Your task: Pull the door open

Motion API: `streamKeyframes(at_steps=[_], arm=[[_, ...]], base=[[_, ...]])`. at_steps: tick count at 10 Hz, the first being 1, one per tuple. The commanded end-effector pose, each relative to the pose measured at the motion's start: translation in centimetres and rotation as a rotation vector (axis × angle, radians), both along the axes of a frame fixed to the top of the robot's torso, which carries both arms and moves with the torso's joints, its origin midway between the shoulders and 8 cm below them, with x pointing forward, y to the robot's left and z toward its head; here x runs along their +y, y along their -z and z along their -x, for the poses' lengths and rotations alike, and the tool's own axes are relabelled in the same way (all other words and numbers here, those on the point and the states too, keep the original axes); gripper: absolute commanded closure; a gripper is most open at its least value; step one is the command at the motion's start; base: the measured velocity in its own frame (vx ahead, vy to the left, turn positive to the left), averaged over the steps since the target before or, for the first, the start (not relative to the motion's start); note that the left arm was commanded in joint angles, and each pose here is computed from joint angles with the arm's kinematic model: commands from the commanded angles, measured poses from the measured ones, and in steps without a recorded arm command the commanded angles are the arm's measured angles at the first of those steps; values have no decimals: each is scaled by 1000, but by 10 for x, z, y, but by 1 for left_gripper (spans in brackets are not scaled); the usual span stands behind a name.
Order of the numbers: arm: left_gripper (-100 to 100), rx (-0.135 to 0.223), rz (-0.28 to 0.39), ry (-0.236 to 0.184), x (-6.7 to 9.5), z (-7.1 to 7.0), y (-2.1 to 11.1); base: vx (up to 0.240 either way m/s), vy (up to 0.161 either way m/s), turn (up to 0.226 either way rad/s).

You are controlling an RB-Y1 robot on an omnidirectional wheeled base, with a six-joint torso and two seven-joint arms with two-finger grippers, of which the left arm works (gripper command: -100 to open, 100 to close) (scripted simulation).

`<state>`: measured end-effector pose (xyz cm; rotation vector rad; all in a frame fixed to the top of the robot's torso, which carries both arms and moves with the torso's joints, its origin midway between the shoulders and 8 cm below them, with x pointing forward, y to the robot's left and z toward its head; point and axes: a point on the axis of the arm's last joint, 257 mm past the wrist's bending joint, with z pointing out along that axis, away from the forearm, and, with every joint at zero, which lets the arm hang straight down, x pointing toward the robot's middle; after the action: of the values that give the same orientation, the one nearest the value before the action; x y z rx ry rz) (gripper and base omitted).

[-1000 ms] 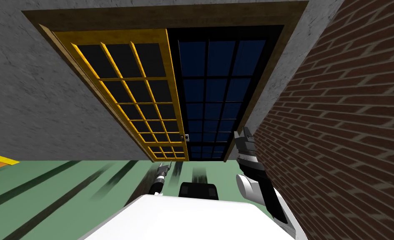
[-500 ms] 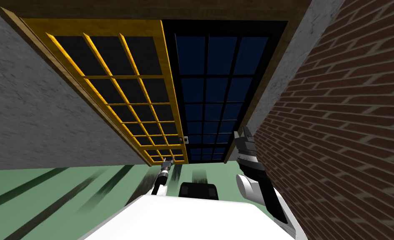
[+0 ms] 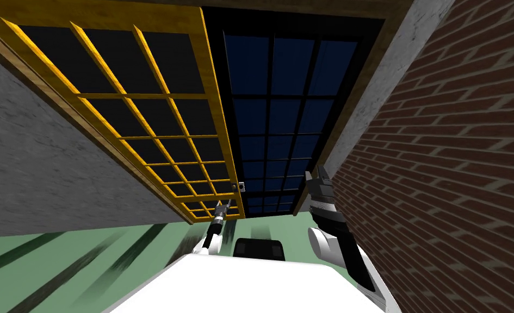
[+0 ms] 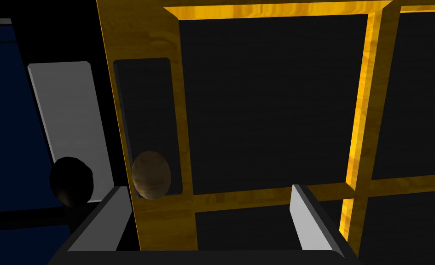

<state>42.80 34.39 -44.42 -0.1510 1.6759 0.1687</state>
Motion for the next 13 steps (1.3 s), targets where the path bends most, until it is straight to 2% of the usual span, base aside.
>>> streamKeyframes(at_steps=[1, 2, 3, 5, 8, 9, 10, 11, 12, 13], arm=[[-100, -7, 0, 2, 0, -4, -5], [-100, -53, 6, 26, -15, -25, -23], [-100, 4, 22, 24, -19, -11, 0], [-100, -35, 11, 26, -17, -21, -15], [-100, -53, 6, 26, -15, -25, -23], [-100, -88, 11, 45, -27, -41, -37], [-100, -88, 11, 45, -27, -41, -37], [-100, -110, 13, 56, -35, -50, -46], [-100, -97, 13, 50, -30, -45, -41], [100, -97, 13, 50, -30, -45, -41]], base=[[46, 5, 9], [152, -4, -119], [177, 15, -84], [40, 6, 11], [-17, 0, -1], [101, 22, -112], [126, 32, -51], [126, 14, -54], [62, 5, -16], [-12, 1, 27]])
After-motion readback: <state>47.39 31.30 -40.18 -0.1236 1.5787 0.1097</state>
